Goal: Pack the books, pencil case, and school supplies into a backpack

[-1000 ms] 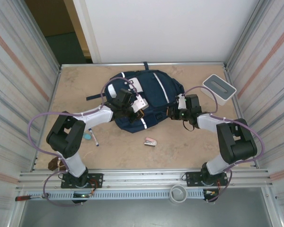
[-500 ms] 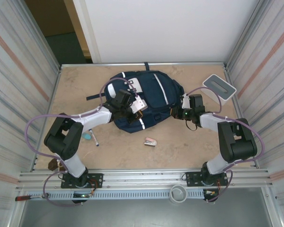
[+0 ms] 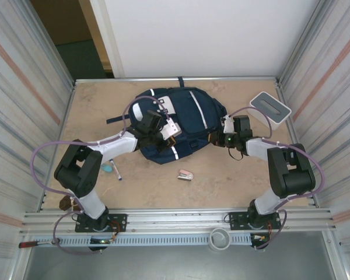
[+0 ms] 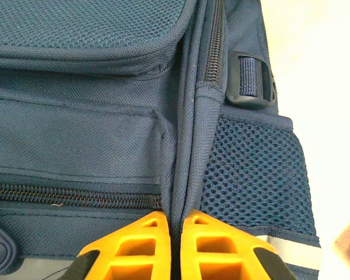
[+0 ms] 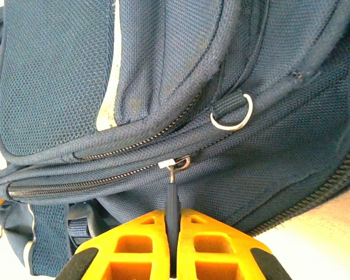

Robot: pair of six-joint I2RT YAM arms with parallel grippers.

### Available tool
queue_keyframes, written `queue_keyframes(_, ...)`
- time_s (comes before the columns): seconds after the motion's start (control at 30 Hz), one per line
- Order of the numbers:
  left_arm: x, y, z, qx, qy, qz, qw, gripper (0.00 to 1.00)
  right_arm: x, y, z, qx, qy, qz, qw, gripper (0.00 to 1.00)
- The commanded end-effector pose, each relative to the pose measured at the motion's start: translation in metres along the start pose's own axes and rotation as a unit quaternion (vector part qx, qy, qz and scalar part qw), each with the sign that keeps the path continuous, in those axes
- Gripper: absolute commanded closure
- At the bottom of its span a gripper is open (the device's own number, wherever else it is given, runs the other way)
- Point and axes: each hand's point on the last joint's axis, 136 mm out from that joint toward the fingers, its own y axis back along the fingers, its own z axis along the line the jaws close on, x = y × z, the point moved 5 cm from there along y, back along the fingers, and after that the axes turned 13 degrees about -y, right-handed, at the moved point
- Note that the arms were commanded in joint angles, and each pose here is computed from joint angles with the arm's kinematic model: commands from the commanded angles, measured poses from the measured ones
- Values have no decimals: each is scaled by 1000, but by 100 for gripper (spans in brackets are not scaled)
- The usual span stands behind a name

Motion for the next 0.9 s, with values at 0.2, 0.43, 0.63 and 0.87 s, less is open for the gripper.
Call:
queue_keyframes(0.2, -3, 15, 2, -6, -3, -6, 1000, 100, -10, -9, 5, -7, 14, -4, 1000, 92)
queue_keyframes(0.43, -2, 14, 2, -6, -2, -5, 1000, 100, -13, -13, 3, -6, 12, -5, 1000, 89)
queue_keyframes(0.63, -1, 13, 2, -5, -2, -3, 1000, 100, -13, -16, 1, -5, 9, -4, 1000, 89)
queue_keyframes(0.87, 2, 21, 6, -39, -10, 2, 999, 100, -15, -3, -12, 59, 0, -45, 997, 100)
